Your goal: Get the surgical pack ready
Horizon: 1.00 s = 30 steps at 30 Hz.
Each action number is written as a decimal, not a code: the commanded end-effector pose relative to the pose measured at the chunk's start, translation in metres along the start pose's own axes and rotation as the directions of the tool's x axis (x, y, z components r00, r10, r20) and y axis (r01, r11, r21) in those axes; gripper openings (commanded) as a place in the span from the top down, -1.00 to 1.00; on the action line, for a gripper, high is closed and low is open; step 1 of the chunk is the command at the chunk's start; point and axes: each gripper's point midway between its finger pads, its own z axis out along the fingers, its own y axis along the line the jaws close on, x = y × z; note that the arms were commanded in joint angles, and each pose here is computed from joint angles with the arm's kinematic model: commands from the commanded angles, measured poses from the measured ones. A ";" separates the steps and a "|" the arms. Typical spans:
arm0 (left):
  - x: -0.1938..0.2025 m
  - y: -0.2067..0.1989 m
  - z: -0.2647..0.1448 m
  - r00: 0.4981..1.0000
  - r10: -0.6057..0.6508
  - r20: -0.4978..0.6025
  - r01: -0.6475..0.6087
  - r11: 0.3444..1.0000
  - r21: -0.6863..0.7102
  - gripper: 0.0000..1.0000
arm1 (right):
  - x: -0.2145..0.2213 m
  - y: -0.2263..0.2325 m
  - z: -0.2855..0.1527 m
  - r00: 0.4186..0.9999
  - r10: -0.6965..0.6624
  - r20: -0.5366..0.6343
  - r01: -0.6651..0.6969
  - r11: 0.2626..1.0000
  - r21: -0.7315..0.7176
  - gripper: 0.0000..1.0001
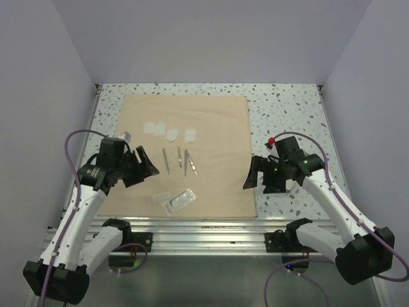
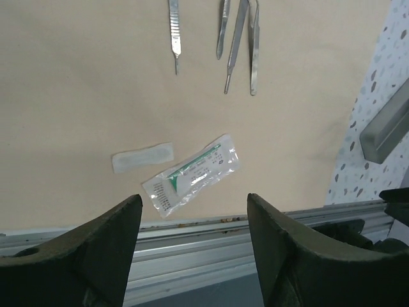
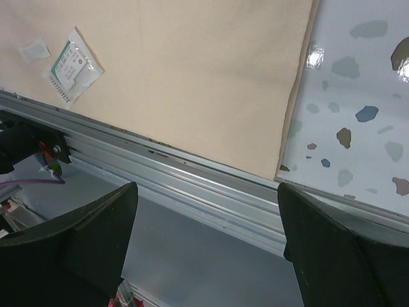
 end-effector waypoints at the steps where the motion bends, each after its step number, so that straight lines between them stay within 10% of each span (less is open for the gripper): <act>1: 0.000 0.010 0.006 0.994 0.105 -0.015 -0.106 0.993 -0.050 -0.40 | -0.015 0.015 0.001 0.999 -0.045 0.022 0.047 0.998 -0.050 -0.87; 12: 0.013 -0.007 0.047 0.968 0.224 -0.112 -0.226 0.974 0.002 -0.11 | -0.026 0.030 0.029 0.997 -0.072 -0.028 0.069 0.994 -0.086 -0.82; 30: -0.023 -0.073 0.152 0.990 0.024 -0.140 -0.056 0.973 -0.224 0.21 | -0.047 0.028 0.050 0.997 -0.051 -0.057 0.051 0.999 -0.010 -0.81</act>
